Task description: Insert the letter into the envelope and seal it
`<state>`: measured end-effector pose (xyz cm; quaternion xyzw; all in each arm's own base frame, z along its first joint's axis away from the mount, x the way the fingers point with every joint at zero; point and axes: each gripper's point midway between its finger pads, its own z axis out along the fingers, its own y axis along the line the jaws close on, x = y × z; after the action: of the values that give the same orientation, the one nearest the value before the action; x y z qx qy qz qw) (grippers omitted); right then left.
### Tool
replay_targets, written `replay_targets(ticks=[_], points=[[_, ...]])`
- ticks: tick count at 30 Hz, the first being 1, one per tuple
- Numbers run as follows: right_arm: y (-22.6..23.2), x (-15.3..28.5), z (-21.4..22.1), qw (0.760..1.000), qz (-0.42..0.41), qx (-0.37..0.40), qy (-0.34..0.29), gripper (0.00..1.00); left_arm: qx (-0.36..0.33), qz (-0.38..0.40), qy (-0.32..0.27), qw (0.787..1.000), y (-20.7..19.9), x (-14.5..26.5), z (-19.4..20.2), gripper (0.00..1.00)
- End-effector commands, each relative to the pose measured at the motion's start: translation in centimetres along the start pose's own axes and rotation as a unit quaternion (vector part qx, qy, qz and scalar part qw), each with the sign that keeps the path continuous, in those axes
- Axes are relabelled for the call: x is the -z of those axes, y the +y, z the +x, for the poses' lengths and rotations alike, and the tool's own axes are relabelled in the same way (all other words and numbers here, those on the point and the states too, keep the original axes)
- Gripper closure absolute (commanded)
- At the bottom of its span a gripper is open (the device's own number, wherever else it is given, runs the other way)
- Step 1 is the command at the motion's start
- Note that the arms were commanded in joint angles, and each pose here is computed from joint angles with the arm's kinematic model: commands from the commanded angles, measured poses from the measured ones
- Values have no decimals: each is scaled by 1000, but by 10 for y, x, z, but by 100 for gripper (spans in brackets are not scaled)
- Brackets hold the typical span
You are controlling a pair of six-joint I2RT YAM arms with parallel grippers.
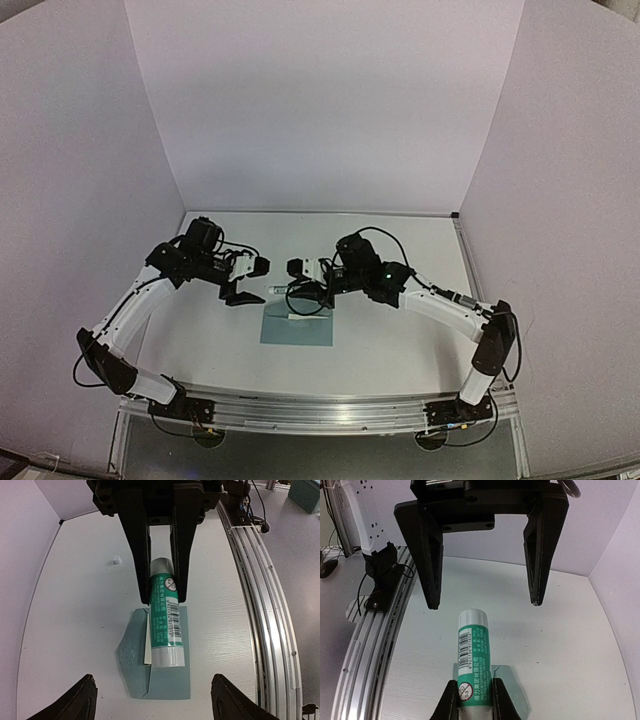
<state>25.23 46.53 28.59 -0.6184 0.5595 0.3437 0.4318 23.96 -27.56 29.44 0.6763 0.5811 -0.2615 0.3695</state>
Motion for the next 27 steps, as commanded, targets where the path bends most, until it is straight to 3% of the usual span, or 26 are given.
replay_targets(ticks=[1, 14, 20, 25, 27], points=[[-3, -3, -18, 997, 16, 72, -4, 100, -21, 24, -13, 999, -8, 0, -8, 25], [-9, -15, -25, 995, 32, 93, 4, 100, -23, 5, -17, 1000, 4, -5, -15, 51], [-11, -16, -24, 995, 37, 88, 9, 100, -25, 2, -10, 1000, 4, -5, -13, 71], [-15, -15, -26, 996, 45, 77, 10, 100, -35, -1, -6, 999, 5, -5, -11, 98], [-18, -16, -27, 997, 51, 57, 9, 100, -46, -7, -1, 999, 6, -5, -9, 100]])
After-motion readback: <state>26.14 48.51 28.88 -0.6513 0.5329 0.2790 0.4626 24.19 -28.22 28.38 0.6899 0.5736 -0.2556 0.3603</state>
